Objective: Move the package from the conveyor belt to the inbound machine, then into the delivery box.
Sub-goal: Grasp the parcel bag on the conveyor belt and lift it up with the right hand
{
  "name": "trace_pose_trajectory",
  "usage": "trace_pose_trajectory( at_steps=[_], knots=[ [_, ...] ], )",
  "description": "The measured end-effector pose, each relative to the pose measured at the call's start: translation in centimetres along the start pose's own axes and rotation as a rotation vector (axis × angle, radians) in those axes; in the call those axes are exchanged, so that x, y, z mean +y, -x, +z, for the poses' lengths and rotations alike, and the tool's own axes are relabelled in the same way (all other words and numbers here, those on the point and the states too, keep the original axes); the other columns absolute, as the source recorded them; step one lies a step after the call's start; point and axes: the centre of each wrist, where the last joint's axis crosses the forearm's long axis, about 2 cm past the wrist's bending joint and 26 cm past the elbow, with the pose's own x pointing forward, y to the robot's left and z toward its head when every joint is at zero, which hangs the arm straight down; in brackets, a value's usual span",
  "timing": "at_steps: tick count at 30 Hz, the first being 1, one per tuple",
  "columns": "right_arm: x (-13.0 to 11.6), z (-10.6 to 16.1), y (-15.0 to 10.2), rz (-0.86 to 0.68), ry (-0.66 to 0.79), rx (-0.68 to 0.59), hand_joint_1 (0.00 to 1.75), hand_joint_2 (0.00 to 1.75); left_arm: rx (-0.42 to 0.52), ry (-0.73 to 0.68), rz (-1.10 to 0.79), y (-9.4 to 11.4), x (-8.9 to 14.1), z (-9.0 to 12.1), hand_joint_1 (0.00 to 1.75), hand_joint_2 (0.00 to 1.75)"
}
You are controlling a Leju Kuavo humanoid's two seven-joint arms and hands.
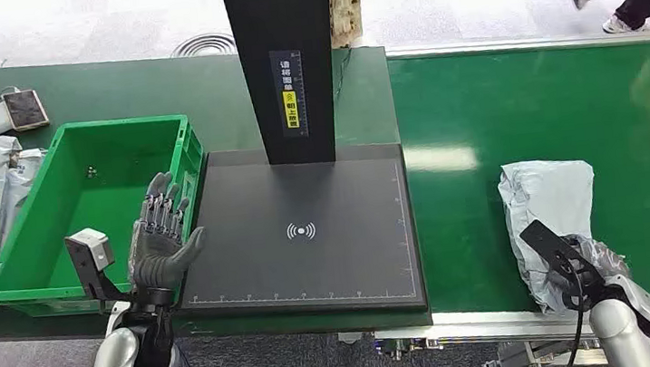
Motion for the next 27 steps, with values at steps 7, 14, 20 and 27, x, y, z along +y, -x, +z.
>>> trace_pose_trajectory(
  at_steps=[7, 14, 20, 27],
  knots=[
    [-0.4, -0.2, -0.5, -0.003, 0.015, -0.022, 1.75, 1.75, -0.001, -0.003, 0.000, 0.0, 0.0, 0.0, 0.00, 1.75],
    [-0.6, -0.1, -0.9, -0.027, 0.069, -0.037, 1.75, 1.75, -0.001, -0.007, 0.000, 0.0, 0.1, 0.0, 0.00, 1.75],
    [-2.1, 0.1, -2.1, -0.072, 0.186, -0.073, 1.75, 1.75, -0.001, -0.013, 0.002, 0.2, 0.0, 0.3, 0.00, 1.75],
    [-2.5, 0.2, -2.8, -0.096, 0.220, -0.102, 1.75, 1.75, 0.000, -0.016, 0.002, 0.2, 0.1, 0.3, 0.00, 1.75]
  ],
)
